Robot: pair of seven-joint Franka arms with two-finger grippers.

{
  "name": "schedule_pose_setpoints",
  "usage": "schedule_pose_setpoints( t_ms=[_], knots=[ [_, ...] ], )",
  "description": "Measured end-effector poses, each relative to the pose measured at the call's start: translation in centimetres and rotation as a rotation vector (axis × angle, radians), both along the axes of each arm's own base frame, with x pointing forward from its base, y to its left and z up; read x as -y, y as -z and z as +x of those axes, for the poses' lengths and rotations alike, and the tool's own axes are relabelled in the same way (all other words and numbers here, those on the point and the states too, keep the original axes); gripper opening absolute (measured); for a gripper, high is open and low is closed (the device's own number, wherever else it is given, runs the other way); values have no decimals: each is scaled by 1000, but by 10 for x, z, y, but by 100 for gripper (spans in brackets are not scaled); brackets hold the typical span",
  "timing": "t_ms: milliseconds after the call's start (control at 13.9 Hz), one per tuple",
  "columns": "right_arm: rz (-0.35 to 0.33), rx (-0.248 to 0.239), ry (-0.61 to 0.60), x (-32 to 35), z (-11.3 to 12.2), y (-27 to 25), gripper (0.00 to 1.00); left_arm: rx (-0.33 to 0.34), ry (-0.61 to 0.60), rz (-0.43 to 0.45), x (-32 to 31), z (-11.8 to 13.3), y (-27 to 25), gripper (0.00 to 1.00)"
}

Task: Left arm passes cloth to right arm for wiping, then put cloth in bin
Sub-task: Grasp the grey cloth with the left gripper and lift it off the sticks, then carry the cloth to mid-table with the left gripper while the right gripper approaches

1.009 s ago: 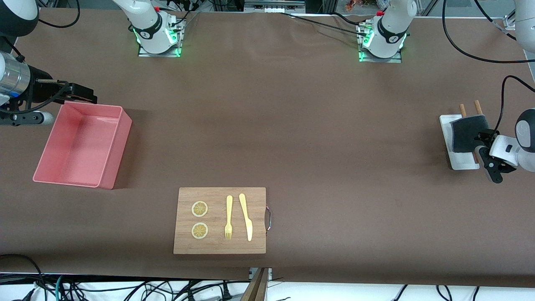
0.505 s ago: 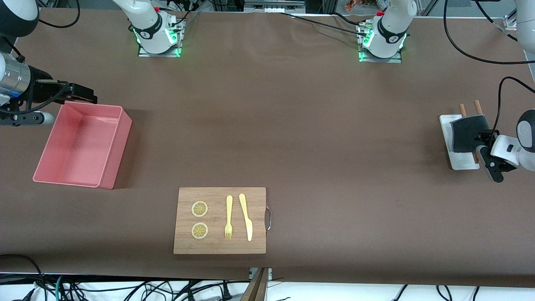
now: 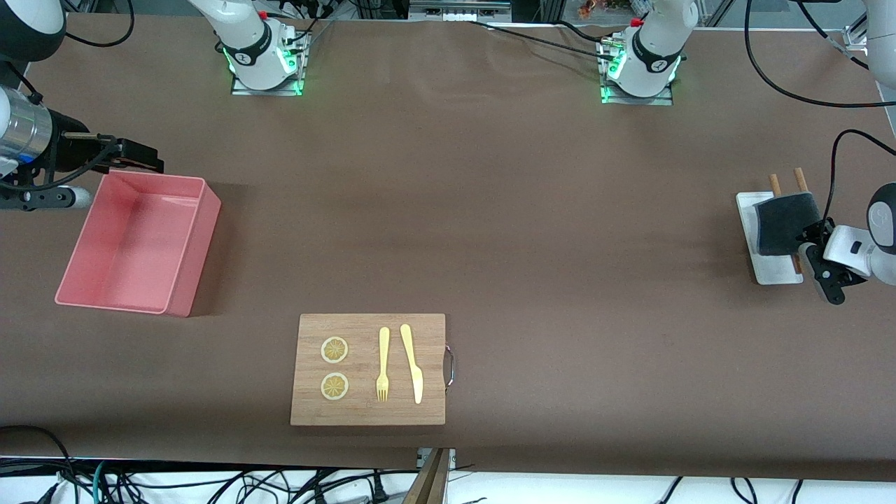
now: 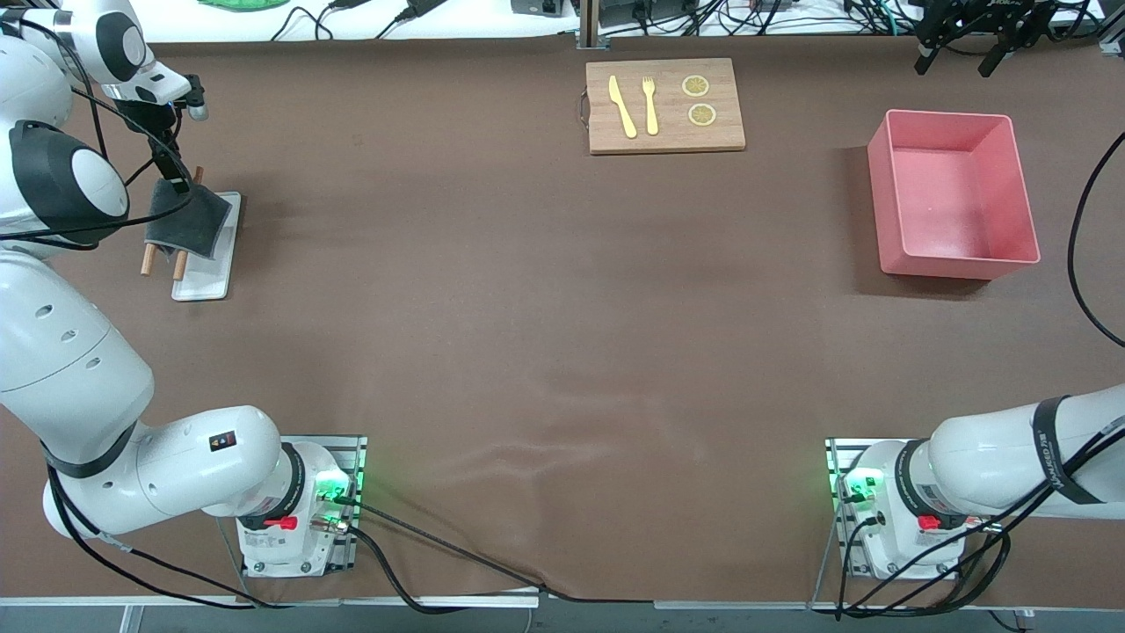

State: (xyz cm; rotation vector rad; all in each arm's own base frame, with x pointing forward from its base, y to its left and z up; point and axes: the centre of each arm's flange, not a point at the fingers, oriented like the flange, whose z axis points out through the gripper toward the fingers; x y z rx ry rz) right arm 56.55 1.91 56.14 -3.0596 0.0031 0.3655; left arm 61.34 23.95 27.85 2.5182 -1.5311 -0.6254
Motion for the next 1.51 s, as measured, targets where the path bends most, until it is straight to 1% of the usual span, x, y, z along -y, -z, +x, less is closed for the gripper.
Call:
schedule_pose_setpoints(
  t_ms=[360,432,505,577,721,793,1081,1225,1369,1514],
  knots=[
    [-2,-1,5,-8,0,0,100,-4,-3,-2,-2,-2,2,50],
    [-3,-3,32,-13,-1,0,100,-4,-4,-2,-2,-2,2,47],
    [5,-8,76,-19,-1,-1,100,-4,-5,-2,-2,-2,2,45],
    [18,-16,132,-27,-1,-1,100,-4,-5,-2,-2,-2,2,37],
    [38,-35,241,-40,-2,-2,100,-4,-5,-2,-2,-2,2,11],
    [44,-44,281,-45,-3,-3,100,-5,-5,-2,-2,-2,2,2],
    [48,-74,403,-62,-5,-4,100,-8,-3,-4,0,-2,1,2],
    [53,-80,424,-64,-5,-4,100,-37,-11,-15,3,-2,-7,2],
    [65,-87,435,-69,-5,-5,100,-56,-32,-37,8,3,-30,2],
    [65,-96,463,-81,-7,-5,100,-68,-27,-44,24,13,-66,2]
  ],
)
